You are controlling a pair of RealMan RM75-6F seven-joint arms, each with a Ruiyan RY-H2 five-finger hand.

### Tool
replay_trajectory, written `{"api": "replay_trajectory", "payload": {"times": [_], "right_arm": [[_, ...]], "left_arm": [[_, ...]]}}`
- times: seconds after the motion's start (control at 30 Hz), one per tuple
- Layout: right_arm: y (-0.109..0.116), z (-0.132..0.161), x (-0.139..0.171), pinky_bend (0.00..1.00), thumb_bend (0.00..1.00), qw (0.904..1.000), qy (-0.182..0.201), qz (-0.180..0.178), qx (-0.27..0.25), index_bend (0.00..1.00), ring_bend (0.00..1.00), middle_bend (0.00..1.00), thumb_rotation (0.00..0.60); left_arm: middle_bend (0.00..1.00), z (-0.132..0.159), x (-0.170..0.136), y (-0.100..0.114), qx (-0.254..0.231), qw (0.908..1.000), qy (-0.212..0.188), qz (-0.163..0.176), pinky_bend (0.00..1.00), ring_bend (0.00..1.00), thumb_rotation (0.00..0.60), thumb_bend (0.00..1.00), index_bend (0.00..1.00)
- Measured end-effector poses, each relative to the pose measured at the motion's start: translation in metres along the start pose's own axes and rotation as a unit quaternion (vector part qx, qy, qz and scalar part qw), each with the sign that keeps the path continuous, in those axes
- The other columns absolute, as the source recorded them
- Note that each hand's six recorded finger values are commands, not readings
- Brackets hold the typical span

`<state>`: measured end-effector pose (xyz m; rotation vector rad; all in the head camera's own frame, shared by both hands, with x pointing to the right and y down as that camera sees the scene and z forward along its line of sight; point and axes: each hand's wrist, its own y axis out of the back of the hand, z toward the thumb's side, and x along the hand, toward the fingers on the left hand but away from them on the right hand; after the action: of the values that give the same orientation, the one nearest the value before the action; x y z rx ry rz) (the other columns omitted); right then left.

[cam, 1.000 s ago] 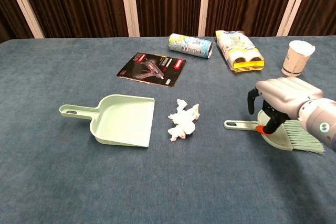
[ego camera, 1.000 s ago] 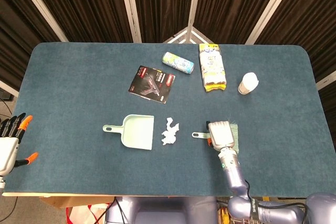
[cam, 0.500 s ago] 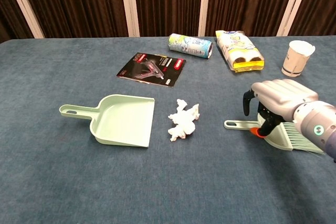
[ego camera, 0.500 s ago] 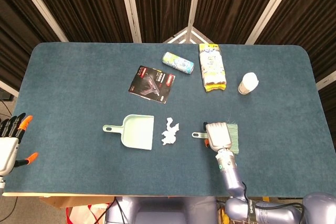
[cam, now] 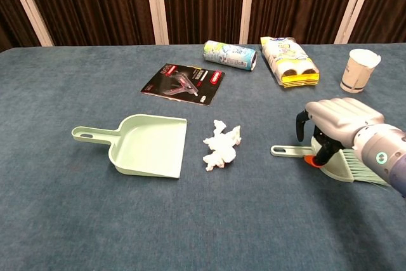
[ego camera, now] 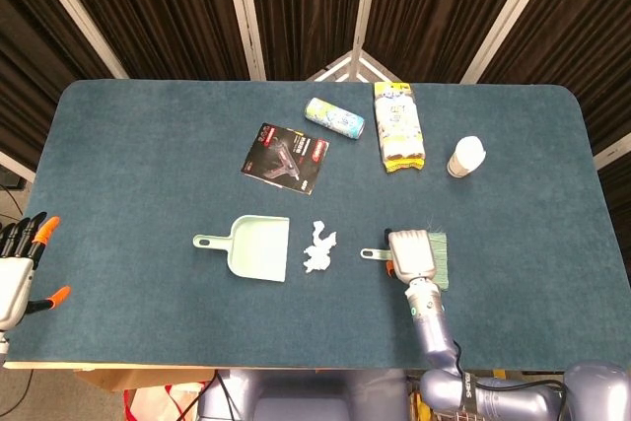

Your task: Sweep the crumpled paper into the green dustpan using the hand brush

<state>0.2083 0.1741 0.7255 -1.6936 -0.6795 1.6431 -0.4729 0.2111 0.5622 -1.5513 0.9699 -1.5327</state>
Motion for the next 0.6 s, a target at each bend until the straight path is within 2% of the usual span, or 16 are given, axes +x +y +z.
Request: {"api": "replay_trajectory", "payload": {"times": [0.1,0.17,0.2,0.27,0.37,0.6], "right_arm": [[-0.003,-0.003,0.0,0.81,0.31,1.0,-0.004,0.005,0.003,0.44,0.92,0.89,0.6],[-0.005,-0.005,0.0,0.81,0.32,0.9999,-0.007,0.009,0.003,0.48,0.92,0.89,0.6],[-0.007,-0.006,0.0,0.81,0.33,0.9999,-0.009,0.012,0.003,0.51,0.92,0.89,0.6],[-0.008,-0.008,0.0,0.81,0.41,0.9998,-0.01,0.015,0.004,0.67,0.92,0.89,0.6],[-0.009,-0.009,0.001,0.81,0.48,0.9998,-0.009,0.017,-0.001,0.79,0.92,0.89,0.6],[0.002,-0.005,0.001,0.81,0.48,0.9994,0.008,0.004,-0.034,0.82,0.92,0.89,0.6]], "left_arm": [[0.0,0.0,0.0,0.0,0.0,1.0,0.0,0.001,0.0,0.0,0.6,0.0,0.0],[0.0,0.0,0.0,0.0,0.0,1.0,0.0,0.0,0.0,0.0,0.6,0.0,0.0],[0.0,0.0,0.0,0.0,0.0,1.0,0.0,0.0,0.0,0.0,0.6,0.0,0.0],[0.0,0.0,0.0,0.0,0.0,1.0,0.0,0.0,0.0,0.0,0.6,0.0,0.0],[0.0,0.0,0.0,0.0,0.0,1.0,0.001,0.0,0.0,0.0,0.6,0.0,0.0],[0.0,0.001,0.0,-0.001,0.002,1.0,0.002,-0.003,0.0,0.0,0.6,0.0,0.0]]}}
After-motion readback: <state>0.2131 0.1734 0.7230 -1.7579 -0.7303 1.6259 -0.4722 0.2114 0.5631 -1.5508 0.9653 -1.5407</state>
